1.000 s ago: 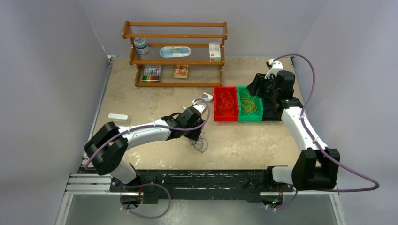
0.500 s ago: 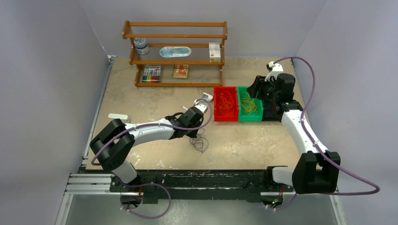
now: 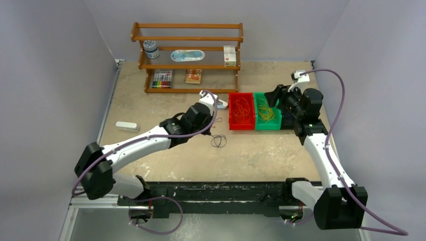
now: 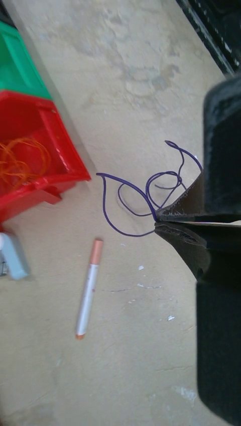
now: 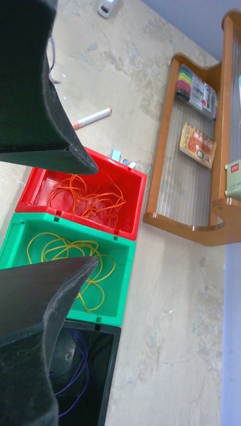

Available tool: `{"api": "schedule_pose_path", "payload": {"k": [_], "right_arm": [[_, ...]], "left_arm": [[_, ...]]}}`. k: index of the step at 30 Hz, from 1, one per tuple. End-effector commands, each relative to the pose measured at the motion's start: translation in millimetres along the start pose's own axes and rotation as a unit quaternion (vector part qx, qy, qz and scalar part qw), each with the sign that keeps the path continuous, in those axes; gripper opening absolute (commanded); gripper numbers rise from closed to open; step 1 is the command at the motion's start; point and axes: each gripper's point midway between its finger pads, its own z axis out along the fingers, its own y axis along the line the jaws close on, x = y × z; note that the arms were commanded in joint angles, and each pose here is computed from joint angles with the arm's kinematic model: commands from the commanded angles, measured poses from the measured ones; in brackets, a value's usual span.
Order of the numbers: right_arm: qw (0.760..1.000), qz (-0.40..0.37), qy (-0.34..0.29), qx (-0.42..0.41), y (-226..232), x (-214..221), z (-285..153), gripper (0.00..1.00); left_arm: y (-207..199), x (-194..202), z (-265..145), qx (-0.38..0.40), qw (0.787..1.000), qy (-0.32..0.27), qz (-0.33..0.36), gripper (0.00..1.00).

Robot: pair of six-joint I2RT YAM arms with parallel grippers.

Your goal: Untangle the cables

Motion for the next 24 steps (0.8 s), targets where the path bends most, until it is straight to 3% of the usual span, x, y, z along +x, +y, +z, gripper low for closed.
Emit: {"api": "schedule_pose_path", "payload": {"k": [1, 8, 13, 19, 24], "right_arm": [[0.994, -0.032, -0.056, -0.085, 32.9, -22.9, -6.5, 0.64], [0.974, -0.085, -0.065, -0.200, 85.1, -13.6, -13.9, 0.68], [0.940, -0.126, -0.092, -0.303, 134.8, -7.6, -31.9, 0.69], [0.906, -0.160, -0.116, -0.374, 176.6, -6.4, -52.2, 0.81], [0.897, -0.162, -0.105, -0.398, 204.8, 3.0, -49.7, 0.91]], "left_arm": [[-6.3, -60.3, -39.0, 0.016, 0.996, -0.083, -0.014, 0.00], [-8.0, -105.7, -81.7, 0.031, 0.988, -0.148, -0.022, 0.00], [-8.0, -127.5, -101.7, 0.034, 0.984, -0.176, -0.021, 0.00], [-7.6, -144.6, -113.3, 0.032, 0.979, -0.198, -0.022, 0.00], [-8.2, -161.1, -121.2, 0.032, 0.973, -0.224, -0.036, 0.00]]}}
